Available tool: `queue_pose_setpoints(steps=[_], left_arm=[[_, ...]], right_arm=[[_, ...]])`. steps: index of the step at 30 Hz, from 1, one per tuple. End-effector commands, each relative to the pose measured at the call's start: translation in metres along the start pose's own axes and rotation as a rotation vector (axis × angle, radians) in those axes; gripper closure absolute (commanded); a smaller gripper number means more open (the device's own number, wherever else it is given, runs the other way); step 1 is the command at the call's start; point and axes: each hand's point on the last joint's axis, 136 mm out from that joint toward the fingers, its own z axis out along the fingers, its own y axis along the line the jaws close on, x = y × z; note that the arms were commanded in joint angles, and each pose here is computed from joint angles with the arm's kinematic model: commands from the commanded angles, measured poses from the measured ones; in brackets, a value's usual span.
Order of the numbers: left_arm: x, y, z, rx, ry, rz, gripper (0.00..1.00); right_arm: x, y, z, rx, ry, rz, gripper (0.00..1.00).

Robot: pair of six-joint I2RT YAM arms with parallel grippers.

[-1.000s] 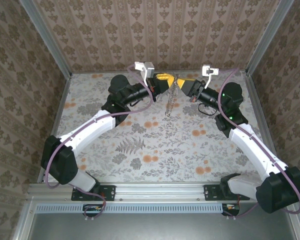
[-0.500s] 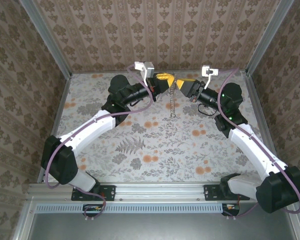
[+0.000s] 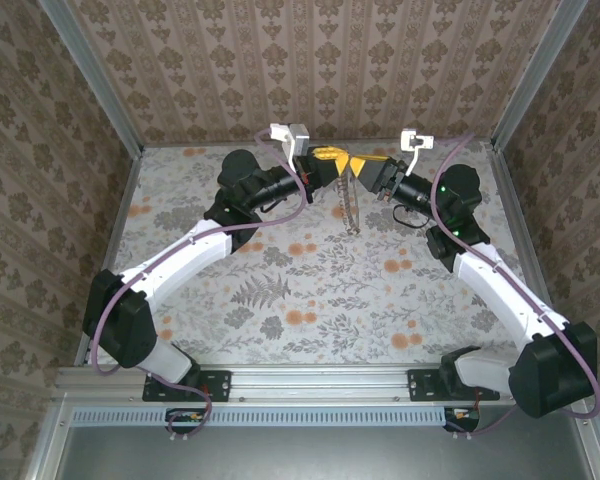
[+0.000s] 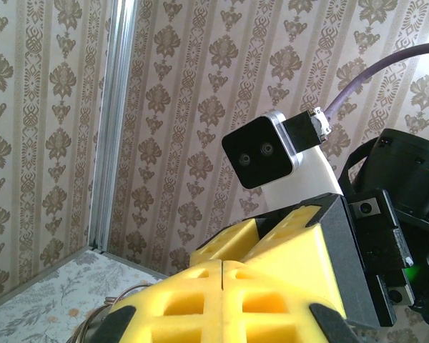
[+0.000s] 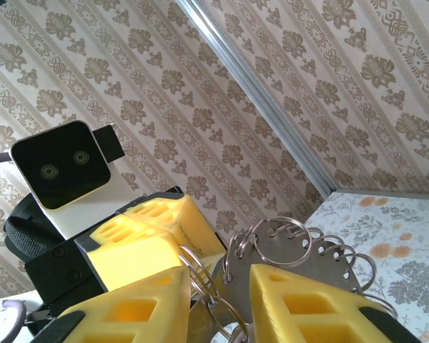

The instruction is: Put the keys on the keyring

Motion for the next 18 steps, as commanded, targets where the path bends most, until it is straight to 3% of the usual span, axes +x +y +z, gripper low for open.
queue_pose_setpoints(steps=[1,7,12,18], left_arm=[[-0.022,-0.012,0.004,0.044,-0.06,0.035,1.0],[-0.019,-0.016,0.004,0.071,-0.046,0.03,1.0],[-0.018,-0.016,0.006,0.074,-0.042,0.027,1.0],[-0.017,-0.016,0.007,0.074,-0.04,0.023,1.0]], right_arm=[[-0.012,0.017,0.002,-0.07,-0.018,-0.031,0.72],[-0.015,0.025,0.003,-0.112,-0.025,-0.039,0.84],[-0.018,0.029,0.004,-0.136,-0.028,-0.043,1.0],[-0.019,0.031,0.003,-0.135,-0.029,-0.044,1.0]])
